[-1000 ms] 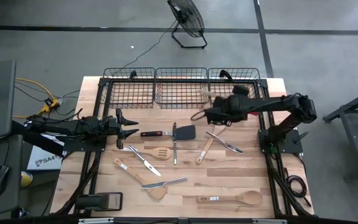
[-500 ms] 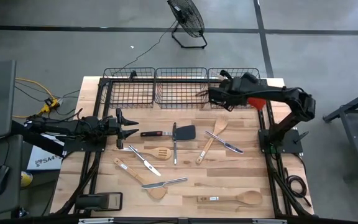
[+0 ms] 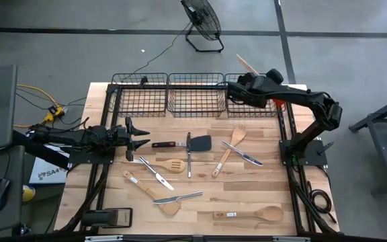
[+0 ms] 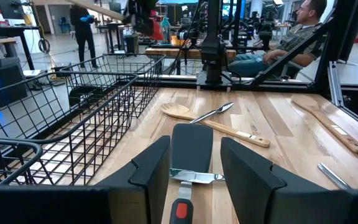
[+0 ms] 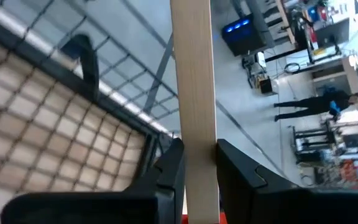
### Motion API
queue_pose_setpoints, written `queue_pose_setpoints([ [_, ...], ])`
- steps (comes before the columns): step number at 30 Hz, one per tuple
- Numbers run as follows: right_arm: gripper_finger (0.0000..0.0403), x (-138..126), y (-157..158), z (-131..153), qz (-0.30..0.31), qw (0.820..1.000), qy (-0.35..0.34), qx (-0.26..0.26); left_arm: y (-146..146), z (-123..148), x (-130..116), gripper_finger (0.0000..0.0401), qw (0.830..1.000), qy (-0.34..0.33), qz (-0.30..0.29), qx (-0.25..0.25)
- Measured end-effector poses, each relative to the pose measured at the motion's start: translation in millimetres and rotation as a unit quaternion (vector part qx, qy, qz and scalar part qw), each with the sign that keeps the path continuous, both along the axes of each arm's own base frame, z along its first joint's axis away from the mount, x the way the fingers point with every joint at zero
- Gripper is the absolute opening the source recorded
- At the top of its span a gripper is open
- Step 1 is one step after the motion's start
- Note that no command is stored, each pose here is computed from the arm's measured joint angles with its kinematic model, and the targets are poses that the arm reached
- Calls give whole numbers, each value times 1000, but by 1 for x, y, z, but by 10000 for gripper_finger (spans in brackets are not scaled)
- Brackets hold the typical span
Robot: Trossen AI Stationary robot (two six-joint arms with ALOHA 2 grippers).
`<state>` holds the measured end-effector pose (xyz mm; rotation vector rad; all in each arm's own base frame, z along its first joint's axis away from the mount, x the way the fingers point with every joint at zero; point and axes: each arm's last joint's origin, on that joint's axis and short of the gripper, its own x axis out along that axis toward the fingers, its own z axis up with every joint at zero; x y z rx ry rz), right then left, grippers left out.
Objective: Pick & Place Kitchen Items
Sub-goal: Put the orange spatula into the right mesh basket
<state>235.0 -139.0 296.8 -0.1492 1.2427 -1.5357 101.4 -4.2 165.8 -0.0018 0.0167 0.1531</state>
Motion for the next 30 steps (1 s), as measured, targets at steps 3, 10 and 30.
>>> queue_pose_setpoints([
  [3, 62, 2, -1, 0, -18, 999, -38, -27, 0, 0, 0, 141, 1000, 0, 0, 0],
  [10, 62, 2, -2, 2, -56, 989, -94, -101, 0, 0, 0, 141, 1000, 0, 0, 0],
  [30, 62, -14, -11, -42, -66, 991, -27, -115, 0, 0, 0, 141, 1000, 0, 0, 0],
])
